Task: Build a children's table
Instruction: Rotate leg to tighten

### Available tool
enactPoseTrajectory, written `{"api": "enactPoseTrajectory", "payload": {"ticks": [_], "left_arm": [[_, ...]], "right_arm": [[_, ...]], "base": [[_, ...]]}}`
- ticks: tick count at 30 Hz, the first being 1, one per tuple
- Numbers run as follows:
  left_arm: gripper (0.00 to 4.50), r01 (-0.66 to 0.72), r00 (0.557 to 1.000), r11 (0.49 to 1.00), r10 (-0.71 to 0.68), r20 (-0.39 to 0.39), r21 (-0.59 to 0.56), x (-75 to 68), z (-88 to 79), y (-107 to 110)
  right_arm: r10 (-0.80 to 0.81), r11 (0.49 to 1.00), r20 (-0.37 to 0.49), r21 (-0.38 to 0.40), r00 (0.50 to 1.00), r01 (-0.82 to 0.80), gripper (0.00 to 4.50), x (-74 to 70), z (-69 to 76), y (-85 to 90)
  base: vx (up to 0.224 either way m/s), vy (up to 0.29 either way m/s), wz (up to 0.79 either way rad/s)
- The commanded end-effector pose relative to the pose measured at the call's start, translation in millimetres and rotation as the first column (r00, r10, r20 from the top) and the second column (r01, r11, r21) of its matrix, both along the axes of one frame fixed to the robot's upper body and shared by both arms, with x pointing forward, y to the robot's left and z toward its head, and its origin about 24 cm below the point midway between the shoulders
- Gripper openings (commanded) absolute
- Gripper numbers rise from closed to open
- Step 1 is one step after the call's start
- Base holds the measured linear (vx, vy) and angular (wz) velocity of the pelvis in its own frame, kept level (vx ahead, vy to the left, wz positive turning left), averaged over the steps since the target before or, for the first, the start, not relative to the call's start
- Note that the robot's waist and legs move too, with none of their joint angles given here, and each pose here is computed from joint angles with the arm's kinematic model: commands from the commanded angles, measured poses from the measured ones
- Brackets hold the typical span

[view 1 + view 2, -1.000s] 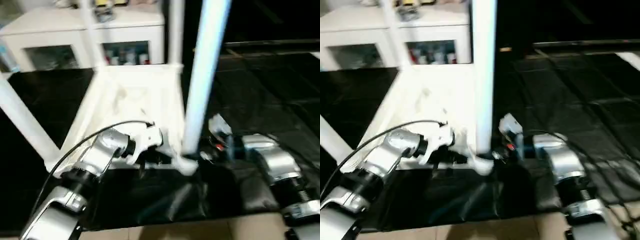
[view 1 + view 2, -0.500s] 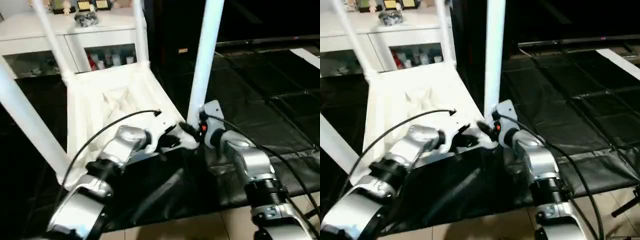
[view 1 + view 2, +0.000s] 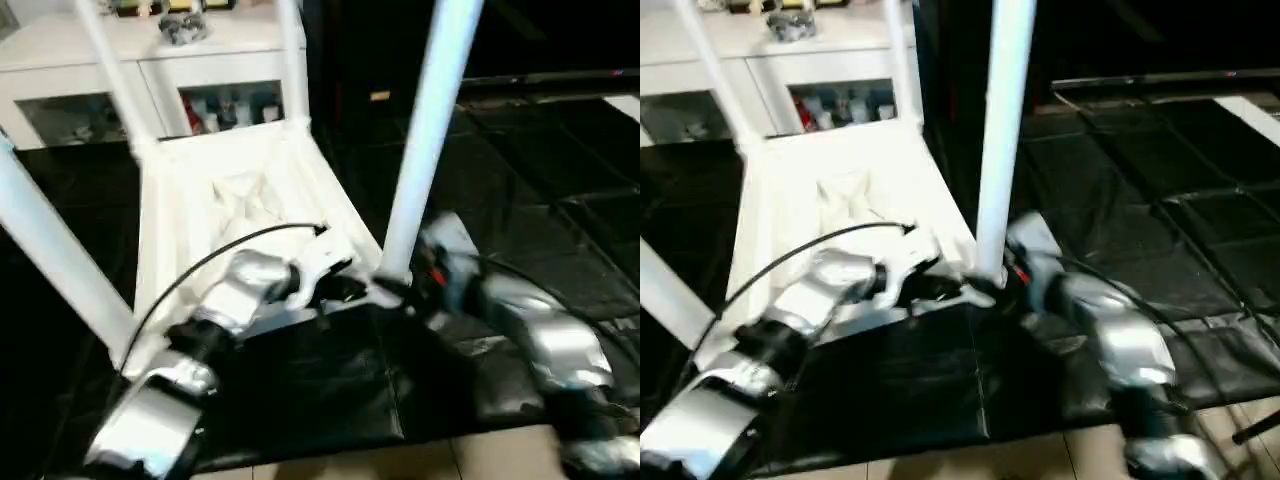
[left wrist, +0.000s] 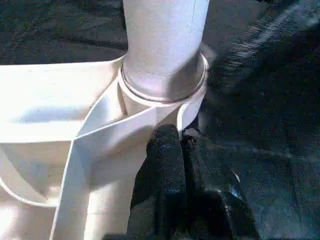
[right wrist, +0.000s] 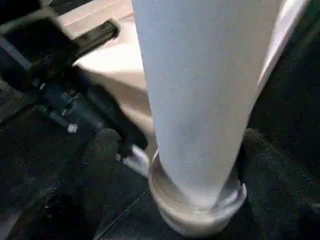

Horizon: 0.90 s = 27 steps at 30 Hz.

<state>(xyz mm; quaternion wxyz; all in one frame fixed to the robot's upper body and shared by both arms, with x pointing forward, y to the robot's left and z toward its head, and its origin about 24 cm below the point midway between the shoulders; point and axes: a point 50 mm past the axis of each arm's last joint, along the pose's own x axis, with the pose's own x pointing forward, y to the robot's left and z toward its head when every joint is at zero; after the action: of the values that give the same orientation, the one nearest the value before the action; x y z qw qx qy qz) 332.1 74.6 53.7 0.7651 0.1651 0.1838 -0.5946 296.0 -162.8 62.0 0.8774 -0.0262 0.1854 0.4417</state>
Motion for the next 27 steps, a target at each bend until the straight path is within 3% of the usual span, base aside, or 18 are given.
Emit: {"api": "enactPoseTrajectory", "payload": {"ticks": [1,2,6,11,15,16,18,20,27], "left_arm": [[0.0,0.071,0.997,0.997,-0.072,0.03,0.028,-1.7,5.5,8],[0.0,0.09,0.996,0.995,-0.091,0.022,0.037,-2.9,5.7,13],[0.0,0.102,0.995,0.994,-0.102,0.01,0.039,-4.0,6.5,18],[0.0,0.015,1.0,1.0,-0.015,-0.005,-0.006,-0.9,7.5,17],[0.0,-0.026,1.0,0.999,0.027,-0.007,0.028,0.8,4.8,21],[0.26,-0.041,0.999,0.999,0.041,-0.012,0.034,1.2,4.0,22],[0.26,-0.054,0.998,0.998,0.055,-0.017,0.034,1.5,3.2,23],[0.6,-0.085,0.996,0.996,0.086,-0.025,0.034,2.3,2.4,25],[0.63,-0.105,0.994,0.994,0.106,-0.024,0.04,3.0,1.9,26]], "right_arm": [[0.133,0.991,-0.049,0.019,0.99,-0.132,4.19,-13.5,-3.1,-3.7],[0.131,0.991,-0.047,0.004,0.99,-0.131,4.28,-15.1,-1.5,-14.8],[0.131,0.991,-0.028,-0.006,0.991,-0.131,4.47,-16.7,2.4,-24.0],[0.147,0.989,-0.003,0.013,0.989,-0.147,4.47,-19.1,5.4,-22.5],[0.158,0.987,-0.005,0.007,0.987,-0.158,4.47,-20.3,3.2,-22.8],[0.156,0.988,-0.004,0.005,0.988,-0.156,4.49,-19.9,2.6,-22.6],[0.154,0.988,-0.003,0.003,0.988,-0.154,4.49,-19.5,2.1,-22.3],[0.152,0.988,0.003,0.005,0.988,-0.152,4.5,-19.0,2.6,-21.6],[0.149,0.989,0.017,0.001,0.989,-0.149,4.5,-17.6,3.7,-22.4]], "base": [[0.0,0.0,0.0],[0.0,0.0,0.0],[0.0,0.0,0.0],[0.0,0.0,0.0],[0.0,0.0,0.0],[0.0,0.0,0.0],[0.0,0.0,0.0],[0.0,0.0,0.0],[0.0,0.0,0.0]]}}
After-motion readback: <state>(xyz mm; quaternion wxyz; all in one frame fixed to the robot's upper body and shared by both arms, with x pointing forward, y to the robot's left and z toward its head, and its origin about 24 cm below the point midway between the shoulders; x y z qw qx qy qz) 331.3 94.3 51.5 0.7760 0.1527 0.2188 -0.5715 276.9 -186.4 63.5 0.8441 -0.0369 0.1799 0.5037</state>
